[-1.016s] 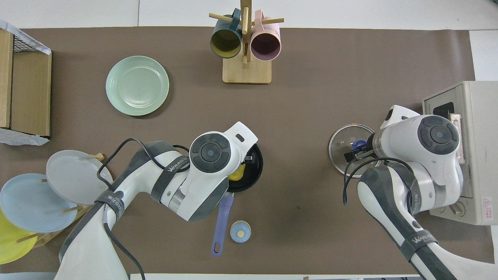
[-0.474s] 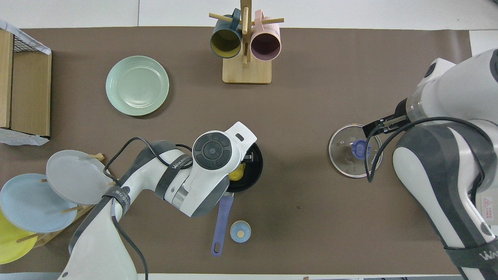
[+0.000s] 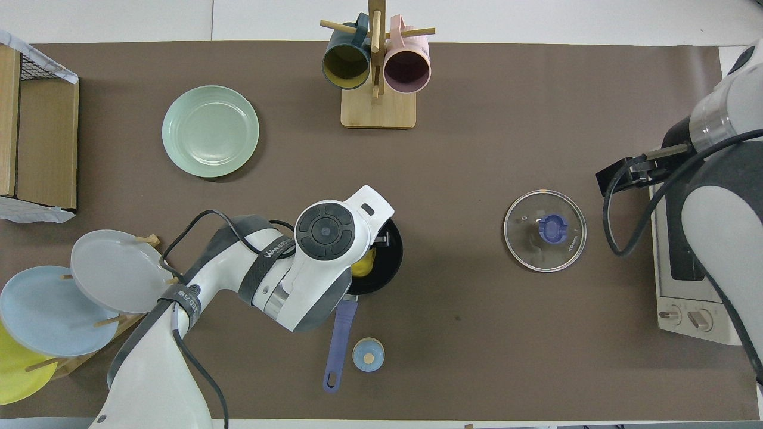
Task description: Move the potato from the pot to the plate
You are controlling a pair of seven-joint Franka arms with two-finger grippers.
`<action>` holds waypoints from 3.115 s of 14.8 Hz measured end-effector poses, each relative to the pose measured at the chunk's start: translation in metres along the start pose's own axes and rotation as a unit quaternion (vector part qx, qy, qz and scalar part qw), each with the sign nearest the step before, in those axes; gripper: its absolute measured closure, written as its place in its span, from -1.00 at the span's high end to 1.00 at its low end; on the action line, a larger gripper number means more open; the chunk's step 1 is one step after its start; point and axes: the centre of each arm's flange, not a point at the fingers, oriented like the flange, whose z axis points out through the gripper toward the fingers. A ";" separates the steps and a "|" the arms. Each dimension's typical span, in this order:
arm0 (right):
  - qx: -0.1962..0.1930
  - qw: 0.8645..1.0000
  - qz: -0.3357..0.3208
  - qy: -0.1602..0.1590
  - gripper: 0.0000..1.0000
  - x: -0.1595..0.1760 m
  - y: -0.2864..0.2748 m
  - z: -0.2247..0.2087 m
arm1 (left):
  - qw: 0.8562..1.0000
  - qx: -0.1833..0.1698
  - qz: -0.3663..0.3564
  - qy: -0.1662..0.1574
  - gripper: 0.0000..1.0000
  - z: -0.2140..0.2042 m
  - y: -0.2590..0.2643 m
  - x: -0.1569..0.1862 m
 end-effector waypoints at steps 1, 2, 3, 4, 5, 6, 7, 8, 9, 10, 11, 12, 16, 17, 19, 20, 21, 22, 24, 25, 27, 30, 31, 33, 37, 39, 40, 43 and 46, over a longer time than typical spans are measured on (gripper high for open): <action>0.000 1.000 0.007 -0.004 1.00 0.002 0.002 0.003 | 1.000 0.001 0.000 -0.001 0.52 0.001 0.000 0.000; 0.001 1.000 0.010 -0.009 1.00 0.004 0.004 0.007 | 1.000 0.001 -0.001 -0.001 0.28 0.001 -0.001 0.000; 0.001 1.000 0.012 -0.012 1.00 0.005 0.006 0.010 | 1.000 0.001 -0.002 0.000 0.15 0.001 -0.002 0.001; 0.001 1.000 0.013 -0.013 1.00 0.006 0.007 0.012 | 1.000 0.001 -0.003 0.000 0.15 0.001 -0.003 0.002; 0.001 1.000 0.014 -0.014 1.00 0.007 0.007 0.013 | 1.000 0.001 -0.003 0.000 0.15 0.001 -0.003 0.002; 0.001 1.000 0.014 -0.014 1.00 0.007 0.007 0.013 | 1.000 0.001 -0.004 0.000 0.15 0.001 -0.004 0.002; 0.001 1.000 0.014 -0.013 1.00 0.007 0.007 0.012 | 1.000 0.002 -0.004 0.000 0.15 0.001 -0.004 0.003; 0.001 1.000 0.014 -0.013 1.00 0.007 0.007 0.011 | 1.000 0.002 -0.005 0.001 0.15 0.000 -0.005 0.004; 0.001 1.000 0.013 -0.012 1.00 0.007 0.006 0.010 | 1.000 0.001 -0.005 0.001 0.15 0.000 -0.005 0.004; 0.001 1.000 0.013 -0.011 1.00 0.007 0.005 0.010 | 1.000 0.000 -0.006 0.003 0.15 -0.002 -0.005 0.005; 0.001 1.000 0.012 -0.010 1.00 0.007 0.005 0.009 | 1.000 -0.001 -0.006 0.005 0.15 -0.007 -0.005 0.005; 0.001 1.000 0.012 -0.010 1.00 0.007 0.005 0.009 | 1.000 -0.002 -0.007 0.006 0.15 -0.015 -0.006 0.006; 0.001 1.000 0.014 -0.008 1.00 0.007 0.004 0.007 | 1.000 0.000 -0.027 0.002 0.15 -0.094 -0.027 0.018; 0.001 1.000 0.016 -0.008 1.00 0.007 0.004 0.007 | 0.999 -0.001 -0.035 0.001 0.15 -0.117 -0.035 0.023; 0.001 1.000 0.018 -0.006 1.00 0.006 0.002 0.005 | 0.998 -0.009 -0.058 -0.003 0.15 -0.161 -0.060 0.042; 0.001 1.000 0.017 -0.005 1.00 0.005 0.002 0.004 | 0.998 -0.020 -0.064 -0.009 0.15 -0.183 -0.078 0.055; 0.001 1.000 0.017 -0.004 1.00 0.004 0.002 0.003 | 0.997 -0.029 -0.066 -0.014 0.15 -0.205 -0.101 0.068; 0.001 1.000 0.017 -0.003 1.00 0.004 0.002 0.002 | 0.997 -0.034 -0.068 -0.019 0.15 -0.221 -0.127 0.082; 0.000 1.000 0.017 -0.003 1.00 0.003 0.001 0.000 | 0.997 -0.038 -0.067 -0.018 0.15 -0.237 -0.183 0.113; 0.000 1.000 0.017 -0.003 1.00 0.002 0.001 0.000 | 0.997 -0.039 -0.062 -0.015 0.15 -0.237 -0.208 0.128; 0.000 1.000 0.017 -0.006 1.00 -0.001 0.001 0.000 | 0.998 -0.039 -0.053 -0.013 0.15 -0.224 -0.247 0.155; 0.000 1.000 0.018 -0.009 1.00 -0.011 0.001 -0.001 | 0.998 -0.038 -0.047 0.001 0.15 -0.185 -0.292 0.207; 0.000 1.000 0.021 -0.010 1.00 -0.013 0.003 -0.001 | 0.998 -0.037 -0.048 0.015 0.15 -0.168 -0.306 0.224; 0.000 1.000 0.028 -0.008 1.00 -0.015 0.010 -0.002 | 0.998 -0.035 -0.051 0.032 0.15 -0.124 -0.328 0.248; 0.000 0.999 0.045 0.015 1.00 -0.010 0.021 -0.006 | 0.998 -0.032 -0.050 0.029 0.15 -0.056 -0.331 0.265; 0.000 0.999 0.046 0.017 1.00 -0.010 0.021 -0.006 | 0.998 -0.032 -0.047 0.031 0.15 -0.050 -0.326 0.266; 0.000 0.999 0.046 0.018 1.00 -0.010 0.021 -0.006 | 0.998 -0.033 -0.045 0.035 0.15 -0.048 -0.322 0.266; 0.000 0.999 0.047 0.020 1.00 -0.009 0.021 -0.006 | 0.998 -0.033 -0.039 0.038 0.15 -0.030 -0.312 0.262; 0.000 0.999 0.048 0.020 1.00 -0.009 0.023 -0.006 | 0.998 -0.026 -0.033 0.037 0.15 -0.020 -0.308 0.259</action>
